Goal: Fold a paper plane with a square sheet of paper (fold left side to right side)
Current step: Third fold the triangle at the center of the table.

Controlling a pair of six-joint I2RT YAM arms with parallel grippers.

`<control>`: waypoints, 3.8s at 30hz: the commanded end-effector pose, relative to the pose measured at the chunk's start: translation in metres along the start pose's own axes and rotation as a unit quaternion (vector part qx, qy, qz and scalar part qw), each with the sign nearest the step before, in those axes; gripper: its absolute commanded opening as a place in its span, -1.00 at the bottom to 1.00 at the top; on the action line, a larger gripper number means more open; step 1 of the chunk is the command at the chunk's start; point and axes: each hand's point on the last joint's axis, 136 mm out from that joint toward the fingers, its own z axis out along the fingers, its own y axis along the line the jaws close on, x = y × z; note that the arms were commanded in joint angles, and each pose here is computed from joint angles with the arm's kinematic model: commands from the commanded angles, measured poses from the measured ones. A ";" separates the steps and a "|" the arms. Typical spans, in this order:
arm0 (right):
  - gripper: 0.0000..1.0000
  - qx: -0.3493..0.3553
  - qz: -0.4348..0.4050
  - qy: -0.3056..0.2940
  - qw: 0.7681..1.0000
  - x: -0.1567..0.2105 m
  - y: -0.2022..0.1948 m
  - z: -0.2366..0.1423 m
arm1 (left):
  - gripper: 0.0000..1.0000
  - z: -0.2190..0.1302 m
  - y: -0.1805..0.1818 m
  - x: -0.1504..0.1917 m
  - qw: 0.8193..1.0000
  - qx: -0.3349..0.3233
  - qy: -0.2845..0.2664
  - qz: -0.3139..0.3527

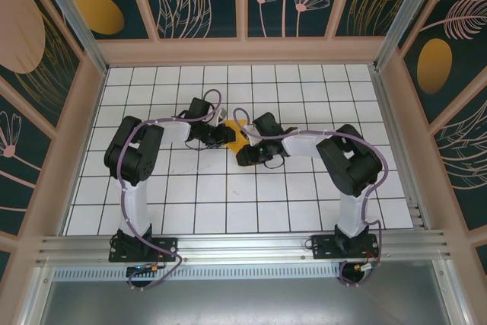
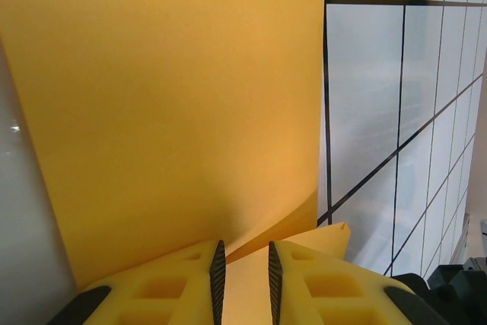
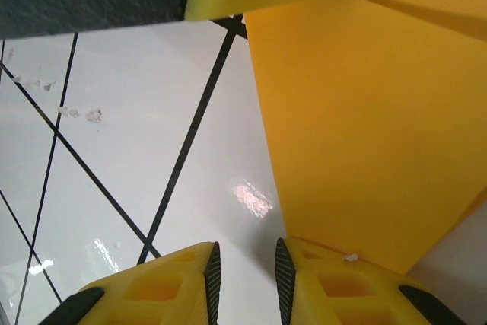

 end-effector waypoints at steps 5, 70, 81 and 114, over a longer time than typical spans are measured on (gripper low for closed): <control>-0.40 -0.014 0.023 0.025 0.999 0.021 0.001 -0.002 | -0.47 0.013 0.040 0.017 0.997 -0.068 0.019 -0.017; -0.80 0.130 0.104 0.085 0.982 0.054 -0.057 0.002 | -0.42 -0.043 -0.022 0.005 0.998 -0.042 -0.038 0.023; -0.81 0.144 0.106 0.084 0.980 0.056 -0.062 0.002 | -0.55 -0.014 -0.034 0.047 1.000 -0.010 0.003 0.009; -0.90 0.175 0.110 0.105 0.973 0.073 -0.072 0.002 | -0.67 0.006 0.020 0.018 0.994 -0.101 -0.026 -0.016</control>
